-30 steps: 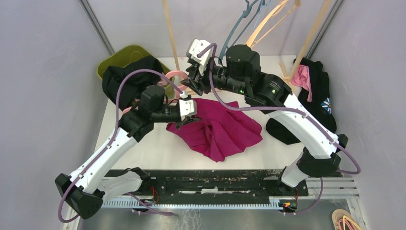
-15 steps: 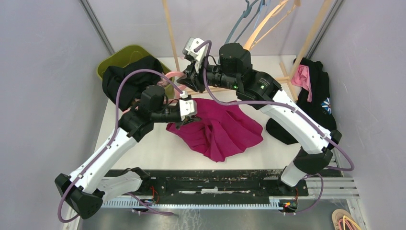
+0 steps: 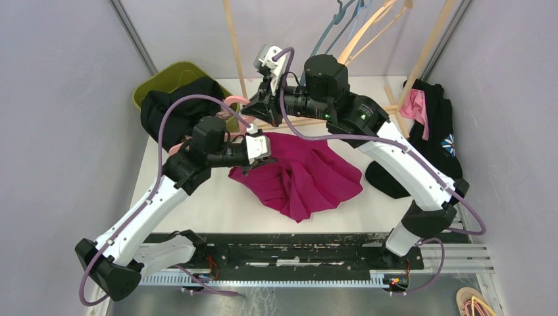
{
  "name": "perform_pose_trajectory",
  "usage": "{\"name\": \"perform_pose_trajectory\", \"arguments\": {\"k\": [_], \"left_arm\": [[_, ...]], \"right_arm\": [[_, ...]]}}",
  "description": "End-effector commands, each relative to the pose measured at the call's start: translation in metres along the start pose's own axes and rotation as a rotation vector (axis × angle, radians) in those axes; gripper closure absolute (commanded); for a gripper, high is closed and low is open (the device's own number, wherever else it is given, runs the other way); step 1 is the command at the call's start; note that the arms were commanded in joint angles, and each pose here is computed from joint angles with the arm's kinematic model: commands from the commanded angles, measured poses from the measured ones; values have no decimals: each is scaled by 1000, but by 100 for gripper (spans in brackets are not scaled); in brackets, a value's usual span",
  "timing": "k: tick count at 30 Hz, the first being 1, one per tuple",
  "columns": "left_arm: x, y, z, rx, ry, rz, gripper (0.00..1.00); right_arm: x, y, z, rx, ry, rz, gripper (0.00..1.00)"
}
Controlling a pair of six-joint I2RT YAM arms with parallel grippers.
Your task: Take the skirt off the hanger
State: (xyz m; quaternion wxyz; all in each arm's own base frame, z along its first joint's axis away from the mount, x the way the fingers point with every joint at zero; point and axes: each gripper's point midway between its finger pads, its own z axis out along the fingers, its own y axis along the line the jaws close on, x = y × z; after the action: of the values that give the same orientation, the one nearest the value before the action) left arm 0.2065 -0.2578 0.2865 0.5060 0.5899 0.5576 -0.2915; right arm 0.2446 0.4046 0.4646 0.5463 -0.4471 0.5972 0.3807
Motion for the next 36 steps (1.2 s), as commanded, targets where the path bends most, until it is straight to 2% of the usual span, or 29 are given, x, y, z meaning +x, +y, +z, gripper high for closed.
{"name": "perform_pose_trajectory", "arguments": {"k": [1, 6, 8, 11, 13, 15, 17, 20, 26, 27, 28, 30, 31, 36], "left_arm": [[-45, 13, -7, -51, -124, 81, 97], [-55, 19, -8, -73, -141, 92, 97], [-57, 23, -9, -91, -149, 92, 93], [-59, 28, -9, -122, -160, 96, 74], [-59, 34, -8, -150, -165, 94, 55], [-61, 37, -9, -170, -175, 99, 43], [-63, 40, -9, -185, -190, 107, 37], [-65, 43, -8, -200, -206, 116, 33], [-60, 46, -2, -207, -208, 104, 36], [-58, 45, -1, -202, -207, 100, 41], [-57, 44, -1, -198, -207, 98, 55], [-56, 44, 1, -198, -210, 85, 94], [-53, 43, 2, -199, -212, 74, 96], [-48, 39, 4, -196, -224, 9, 97]], "right_arm": [[-40, -27, -7, 114, -116, -18, 99], [-49, -32, -6, 133, -142, -10, 99], [-49, -34, -5, 145, -138, -18, 99], [-51, -36, -8, 158, -136, -20, 99], [-52, -35, -10, 158, -139, -21, 99], [-52, -35, -12, 162, -135, -22, 99], [-51, -35, -13, 162, -130, -30, 99], [-50, -34, -14, 160, -124, -32, 99], [-51, -39, -15, 182, -129, -42, 99], [-51, -39, -14, 185, -129, -43, 99], [-51, -40, -14, 187, -130, -44, 99], [-51, -40, -14, 190, -130, -45, 99], [-51, -41, -14, 193, -131, -46, 99], [-51, -44, -14, 206, -128, -58, 99]]}}
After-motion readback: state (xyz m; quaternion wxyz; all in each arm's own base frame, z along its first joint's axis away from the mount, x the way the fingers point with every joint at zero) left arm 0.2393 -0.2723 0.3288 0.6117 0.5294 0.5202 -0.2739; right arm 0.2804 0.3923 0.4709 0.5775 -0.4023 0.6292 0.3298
